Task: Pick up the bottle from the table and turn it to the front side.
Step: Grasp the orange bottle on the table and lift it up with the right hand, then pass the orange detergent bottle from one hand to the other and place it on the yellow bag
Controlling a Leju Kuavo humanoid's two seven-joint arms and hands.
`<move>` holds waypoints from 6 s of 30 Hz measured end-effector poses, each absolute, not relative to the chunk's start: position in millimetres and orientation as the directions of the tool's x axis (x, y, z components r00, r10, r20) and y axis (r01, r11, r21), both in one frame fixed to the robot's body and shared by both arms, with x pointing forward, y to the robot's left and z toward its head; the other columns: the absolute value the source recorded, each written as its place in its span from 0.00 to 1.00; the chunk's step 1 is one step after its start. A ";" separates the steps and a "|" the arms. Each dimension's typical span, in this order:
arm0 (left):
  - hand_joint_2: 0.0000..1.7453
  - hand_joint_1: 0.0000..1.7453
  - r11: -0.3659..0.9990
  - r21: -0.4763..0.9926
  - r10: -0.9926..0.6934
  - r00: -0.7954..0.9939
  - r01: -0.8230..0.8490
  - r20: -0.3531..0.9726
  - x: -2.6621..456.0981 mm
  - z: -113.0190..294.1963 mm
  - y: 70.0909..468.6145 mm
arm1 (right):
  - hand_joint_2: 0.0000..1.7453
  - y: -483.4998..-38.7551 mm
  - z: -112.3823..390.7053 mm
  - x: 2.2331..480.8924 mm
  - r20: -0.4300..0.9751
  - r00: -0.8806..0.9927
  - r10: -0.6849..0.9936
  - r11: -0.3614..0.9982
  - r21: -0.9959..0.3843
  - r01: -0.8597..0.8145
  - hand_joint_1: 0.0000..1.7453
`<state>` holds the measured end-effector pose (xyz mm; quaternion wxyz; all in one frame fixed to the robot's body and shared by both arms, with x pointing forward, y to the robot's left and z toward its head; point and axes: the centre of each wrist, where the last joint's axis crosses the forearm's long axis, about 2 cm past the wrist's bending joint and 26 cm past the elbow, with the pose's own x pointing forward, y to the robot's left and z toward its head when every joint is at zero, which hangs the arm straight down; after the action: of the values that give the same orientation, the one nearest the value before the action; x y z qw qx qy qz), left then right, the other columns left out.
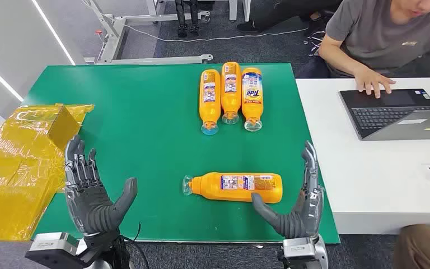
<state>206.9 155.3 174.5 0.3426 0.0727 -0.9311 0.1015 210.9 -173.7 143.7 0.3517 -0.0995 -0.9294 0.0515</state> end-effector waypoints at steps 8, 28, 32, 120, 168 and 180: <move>1.00 0.00 0.960 -0.148 -0.085 -0.747 -0.240 0.659 201.8 174.0 156.4 | 1.00 -173.1 143.8 211.6 0.644 -0.734 0.218 0.975 -0.179 0.132 0.00; 1.00 0.00 0.972 -0.152 -0.038 -0.757 -0.180 0.652 190.6 176.8 155.7 | 1.00 -215.7 137.4 289.2 0.518 -0.595 0.615 0.488 -0.842 -0.229 0.00; 1.00 0.00 0.979 -0.144 -0.016 -0.765 -0.142 0.644 191.5 177.9 154.4 | 1.00 -223.9 133.9 314.1 0.483 -0.590 0.647 0.355 -0.875 -0.328 0.00; 1.00 0.00 0.937 -0.242 0.350 -0.639 0.253 0.685 214.6 173.2 140.9 | 1.00 -118.2 153.2 289.5 0.448 -0.845 0.293 0.718 -0.686 -0.115 1.00; 1.00 0.00 0.951 -0.216 0.307 -0.594 0.221 0.744 222.4 168.1 140.3 | 1.00 -114.6 114.9 281.1 0.571 -0.773 0.276 0.494 -0.774 -0.395 1.00; 1.00 0.00 0.950 -0.229 0.310 -0.596 0.210 0.740 223.3 170.0 137.9 | 1.00 -114.0 125.0 278.0 0.569 -0.788 0.235 0.557 -0.743 -0.371 1.00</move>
<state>223.3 137.9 170.0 0.4249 -0.1460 -0.8914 0.0586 278.0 -114.0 125.0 0.3229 0.0413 -0.8211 0.4689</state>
